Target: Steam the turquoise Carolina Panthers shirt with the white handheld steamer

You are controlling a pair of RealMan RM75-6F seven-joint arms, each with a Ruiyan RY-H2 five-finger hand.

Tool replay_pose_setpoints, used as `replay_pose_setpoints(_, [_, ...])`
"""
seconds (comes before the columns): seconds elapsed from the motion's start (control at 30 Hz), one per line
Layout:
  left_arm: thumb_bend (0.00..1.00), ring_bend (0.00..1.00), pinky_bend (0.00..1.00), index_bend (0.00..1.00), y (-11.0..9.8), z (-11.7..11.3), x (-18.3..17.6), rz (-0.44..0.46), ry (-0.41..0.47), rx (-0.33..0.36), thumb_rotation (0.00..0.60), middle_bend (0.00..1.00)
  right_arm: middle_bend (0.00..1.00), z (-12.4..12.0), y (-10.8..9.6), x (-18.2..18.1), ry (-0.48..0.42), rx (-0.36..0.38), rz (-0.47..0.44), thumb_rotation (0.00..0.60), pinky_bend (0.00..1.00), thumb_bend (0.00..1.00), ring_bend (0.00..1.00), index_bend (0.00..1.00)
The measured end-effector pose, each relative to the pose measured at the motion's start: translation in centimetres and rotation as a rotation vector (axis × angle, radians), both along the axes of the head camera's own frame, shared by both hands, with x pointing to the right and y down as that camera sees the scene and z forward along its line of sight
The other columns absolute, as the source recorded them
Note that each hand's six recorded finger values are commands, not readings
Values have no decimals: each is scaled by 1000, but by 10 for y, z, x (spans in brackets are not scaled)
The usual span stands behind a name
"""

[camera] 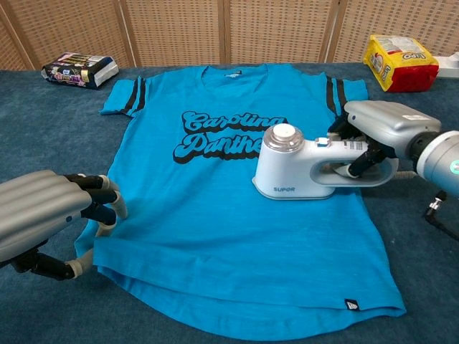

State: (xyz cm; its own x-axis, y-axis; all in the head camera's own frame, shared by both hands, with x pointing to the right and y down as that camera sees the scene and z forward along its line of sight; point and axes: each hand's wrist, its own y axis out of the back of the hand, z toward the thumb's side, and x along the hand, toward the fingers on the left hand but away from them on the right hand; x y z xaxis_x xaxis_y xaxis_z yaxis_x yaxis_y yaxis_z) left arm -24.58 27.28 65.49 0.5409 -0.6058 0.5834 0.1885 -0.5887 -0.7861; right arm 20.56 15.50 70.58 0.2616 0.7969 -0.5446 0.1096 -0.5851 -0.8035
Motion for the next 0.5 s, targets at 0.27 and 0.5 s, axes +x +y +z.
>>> replay_pose_setpoints(0.27, [487,156,249,585,0,0,0,4,1,2,389,287,716,-9,26,4,-29,-33,0,600,677,304,751,694])
replay_pose_setpoints(0.5, [487,156,249,585,0,-1,0,5,4,5,392,286,716,-9,27,2,-32,-29,-8,600,677,304,751,694])
